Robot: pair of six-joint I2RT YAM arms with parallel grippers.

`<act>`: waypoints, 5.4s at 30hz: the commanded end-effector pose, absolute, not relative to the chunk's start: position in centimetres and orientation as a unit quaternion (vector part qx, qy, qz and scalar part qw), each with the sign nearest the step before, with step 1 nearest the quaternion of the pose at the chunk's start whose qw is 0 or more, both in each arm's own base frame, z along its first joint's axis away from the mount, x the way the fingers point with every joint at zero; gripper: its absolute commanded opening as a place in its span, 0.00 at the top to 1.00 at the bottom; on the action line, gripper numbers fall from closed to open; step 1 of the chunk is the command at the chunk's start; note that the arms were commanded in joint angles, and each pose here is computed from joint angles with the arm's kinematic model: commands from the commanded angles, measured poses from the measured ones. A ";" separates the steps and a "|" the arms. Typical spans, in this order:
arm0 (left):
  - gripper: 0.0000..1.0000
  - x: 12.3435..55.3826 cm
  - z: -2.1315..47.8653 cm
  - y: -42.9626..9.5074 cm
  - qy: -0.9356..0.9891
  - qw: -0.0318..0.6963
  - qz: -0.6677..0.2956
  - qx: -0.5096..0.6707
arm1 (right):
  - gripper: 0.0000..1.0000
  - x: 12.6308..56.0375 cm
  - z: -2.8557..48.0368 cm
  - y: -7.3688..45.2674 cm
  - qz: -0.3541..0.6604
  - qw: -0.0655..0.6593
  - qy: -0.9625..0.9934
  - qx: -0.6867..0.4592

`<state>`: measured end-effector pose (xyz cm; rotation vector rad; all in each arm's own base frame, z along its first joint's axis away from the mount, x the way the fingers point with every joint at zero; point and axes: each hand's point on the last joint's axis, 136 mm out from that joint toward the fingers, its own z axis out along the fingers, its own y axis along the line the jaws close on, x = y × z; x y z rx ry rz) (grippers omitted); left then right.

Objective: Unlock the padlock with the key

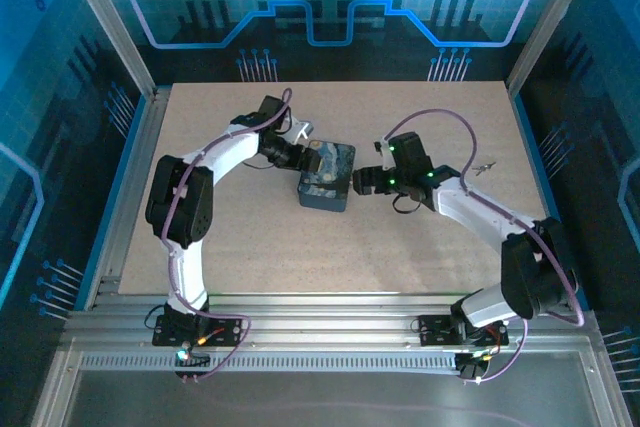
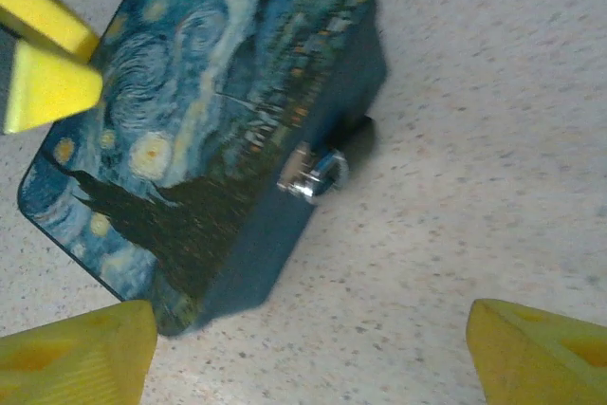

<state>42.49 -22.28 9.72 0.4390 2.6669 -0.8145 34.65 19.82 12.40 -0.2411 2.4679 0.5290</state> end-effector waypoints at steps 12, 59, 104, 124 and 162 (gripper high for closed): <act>0.18 41.9 14.9 -12.7 0.946 0.215 -0.231 -0.072 | 0.18 32.7 9.5 29.0 0.288 0.246 0.921 -0.090; 0.27 42.4 9.6 -19.0 0.928 0.140 -0.310 -0.151 | 0.32 33.6 11.9 7.2 0.208 0.262 0.938 0.087; 0.21 39.5 12.5 -13.4 0.942 0.232 -0.203 -0.129 | 0.54 43.6 3.7 -15.9 0.030 0.190 0.914 0.356; 0.21 40.1 15.0 -13.3 0.936 0.265 -0.202 -0.114 | 0.66 44.1 1.3 -16.7 0.042 0.152 0.914 0.373; 0.22 37.3 21.6 -21.7 0.918 0.247 -0.307 -0.047 | 0.91 44.0 10.1 3.1 0.285 0.261 0.919 0.081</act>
